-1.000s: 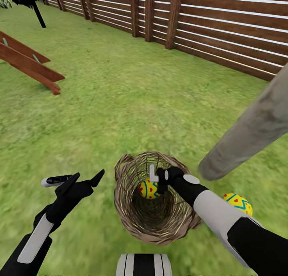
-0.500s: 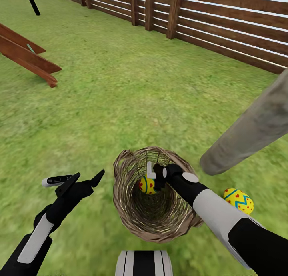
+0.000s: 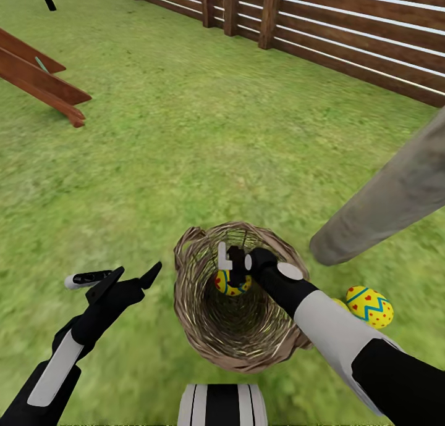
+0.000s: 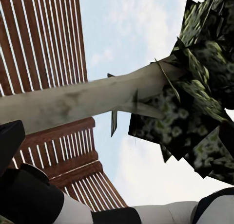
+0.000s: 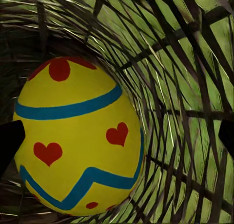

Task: Take the three Easter eggs out of the wicker basket on the lawn in the garden, then place them on the lawn next to a single tree (choose any tree) so that all three eggs are next to the same tree and none are left in the basket.

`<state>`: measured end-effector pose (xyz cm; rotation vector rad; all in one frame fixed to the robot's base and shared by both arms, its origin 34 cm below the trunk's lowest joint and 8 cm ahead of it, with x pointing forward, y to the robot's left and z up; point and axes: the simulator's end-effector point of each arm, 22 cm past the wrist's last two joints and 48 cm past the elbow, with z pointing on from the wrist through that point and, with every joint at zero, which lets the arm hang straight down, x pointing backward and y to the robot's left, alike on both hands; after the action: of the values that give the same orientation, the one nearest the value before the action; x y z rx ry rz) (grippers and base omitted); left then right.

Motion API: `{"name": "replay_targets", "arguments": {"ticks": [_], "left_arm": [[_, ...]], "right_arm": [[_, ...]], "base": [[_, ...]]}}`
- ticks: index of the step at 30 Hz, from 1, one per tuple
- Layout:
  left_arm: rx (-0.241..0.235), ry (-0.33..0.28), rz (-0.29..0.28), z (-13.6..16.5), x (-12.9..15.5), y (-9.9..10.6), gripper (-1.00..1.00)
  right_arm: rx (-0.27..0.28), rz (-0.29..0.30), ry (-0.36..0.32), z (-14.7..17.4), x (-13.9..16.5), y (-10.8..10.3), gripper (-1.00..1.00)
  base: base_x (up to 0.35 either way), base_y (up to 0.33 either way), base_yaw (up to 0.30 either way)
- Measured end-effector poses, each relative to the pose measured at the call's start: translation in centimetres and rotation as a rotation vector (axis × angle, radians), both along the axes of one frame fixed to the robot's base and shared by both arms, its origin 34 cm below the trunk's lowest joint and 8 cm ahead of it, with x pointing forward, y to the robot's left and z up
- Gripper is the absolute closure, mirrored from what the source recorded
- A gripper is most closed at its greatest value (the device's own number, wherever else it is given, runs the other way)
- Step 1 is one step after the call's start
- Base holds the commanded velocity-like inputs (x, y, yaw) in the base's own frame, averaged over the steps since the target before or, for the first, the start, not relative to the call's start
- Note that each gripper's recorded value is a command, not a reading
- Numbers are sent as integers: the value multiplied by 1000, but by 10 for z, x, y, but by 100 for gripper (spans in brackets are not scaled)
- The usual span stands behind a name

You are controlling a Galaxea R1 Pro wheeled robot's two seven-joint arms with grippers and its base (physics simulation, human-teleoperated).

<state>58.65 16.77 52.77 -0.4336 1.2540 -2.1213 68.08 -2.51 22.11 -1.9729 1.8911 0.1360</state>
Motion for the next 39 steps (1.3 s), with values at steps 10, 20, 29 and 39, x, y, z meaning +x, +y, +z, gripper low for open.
{"name": "replay_targets", "arguments": {"ticks": [10,20,29,39], "left_arm": [[1,44,0,-23,1,0,-100],[-11,74,6,-35,-8,7,-100],[-50,55,8,-31,-13,11,-100],[-60,64,12,-38,-14,12,-100]], "right_arm": [[3,-4,62,-29,-17,-1,-100],[-52,-20,114,-55,-31,-21,-100],[-73,-69,114,-65,-30,-33,-100],[-105,-140,99,-71,-24,-39,-100]], "base": [[0,0,0],[0,0,0],[0,0,0],[0,0,0]]}}
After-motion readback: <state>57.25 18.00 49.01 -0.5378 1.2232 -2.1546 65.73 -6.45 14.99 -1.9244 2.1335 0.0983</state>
